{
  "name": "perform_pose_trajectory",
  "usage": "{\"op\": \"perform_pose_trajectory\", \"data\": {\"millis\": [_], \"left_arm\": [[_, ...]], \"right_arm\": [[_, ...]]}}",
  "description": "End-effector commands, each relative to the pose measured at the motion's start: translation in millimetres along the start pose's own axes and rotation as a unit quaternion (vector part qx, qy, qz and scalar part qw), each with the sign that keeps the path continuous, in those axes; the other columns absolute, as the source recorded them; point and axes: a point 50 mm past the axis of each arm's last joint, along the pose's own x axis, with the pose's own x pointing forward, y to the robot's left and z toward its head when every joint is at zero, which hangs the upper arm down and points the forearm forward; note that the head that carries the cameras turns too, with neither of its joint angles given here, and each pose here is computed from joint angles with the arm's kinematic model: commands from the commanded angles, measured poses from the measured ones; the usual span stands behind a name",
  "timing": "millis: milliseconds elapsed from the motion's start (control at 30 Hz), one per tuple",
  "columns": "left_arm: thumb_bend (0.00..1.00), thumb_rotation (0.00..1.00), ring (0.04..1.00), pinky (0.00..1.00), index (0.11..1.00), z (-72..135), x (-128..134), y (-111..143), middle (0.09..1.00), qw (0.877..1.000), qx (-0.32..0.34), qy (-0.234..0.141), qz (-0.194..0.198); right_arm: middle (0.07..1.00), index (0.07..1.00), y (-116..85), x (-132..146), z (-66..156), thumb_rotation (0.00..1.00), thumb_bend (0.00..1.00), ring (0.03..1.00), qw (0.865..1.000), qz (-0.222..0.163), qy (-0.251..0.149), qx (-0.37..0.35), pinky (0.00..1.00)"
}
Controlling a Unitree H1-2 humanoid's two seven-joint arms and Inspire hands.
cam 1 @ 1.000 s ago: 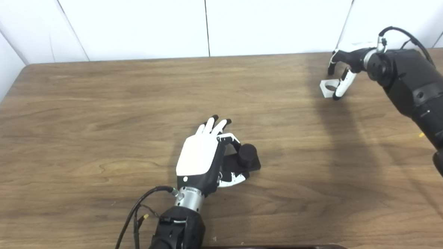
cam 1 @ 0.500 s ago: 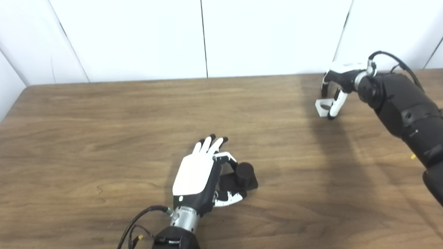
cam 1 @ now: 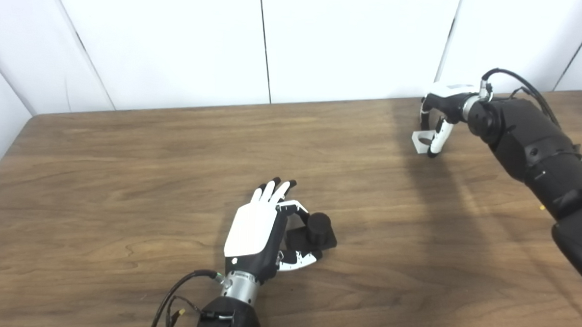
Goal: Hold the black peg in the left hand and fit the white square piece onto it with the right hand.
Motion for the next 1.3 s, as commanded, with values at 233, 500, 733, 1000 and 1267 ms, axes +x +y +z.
{"op": "perform_pose_trajectory", "data": {"millis": [233,500,733,1000,1267], "left_arm": [[0.5,0.06,1.0,1.0,0.494,-25.0,-2.7,-0.7,0.946,0.999,0.025,0.023,-0.011],[0.51,0.06,1.0,1.0,0.494,-26.2,-2.3,-1.0,0.941,0.999,0.023,0.028,-0.009],[0.51,0.06,1.0,1.0,0.494,-26.5,-3.1,-1.0,0.943,0.999,0.025,0.025,-0.01],[0.51,0.06,1.0,1.0,0.494,-25.4,-3.1,-2.1,0.943,0.999,0.024,0.024,-0.01],[0.5,0.06,1.0,1.0,0.494,-23.6,-2.2,-5.2,0.941,0.999,0.026,0.025,-0.012]], "right_arm": [[0.947,0.491,21.4,7.2,18.3,0.14,0.52,1.0,1.0,0.013,-0.017,0.007,1.0],[0.948,0.491,21.9,7.3,17.2,0.14,0.52,1.0,1.0,0.011,-0.015,0.014,1.0],[0.949,0.491,22.1,6.7,15.5,0.14,0.52,1.0,1.0,0.011,-0.014,0.015,1.0],[0.95,0.491,22.3,4.4,10.1,0.14,0.52,1.0,1.0,0.008,-0.014,0.02,1.0],[0.957,0.491,16.1,-2.2,9.1,0.14,0.52,1.0,1.0,-0.003,-0.019,0.019,1.0]]}}
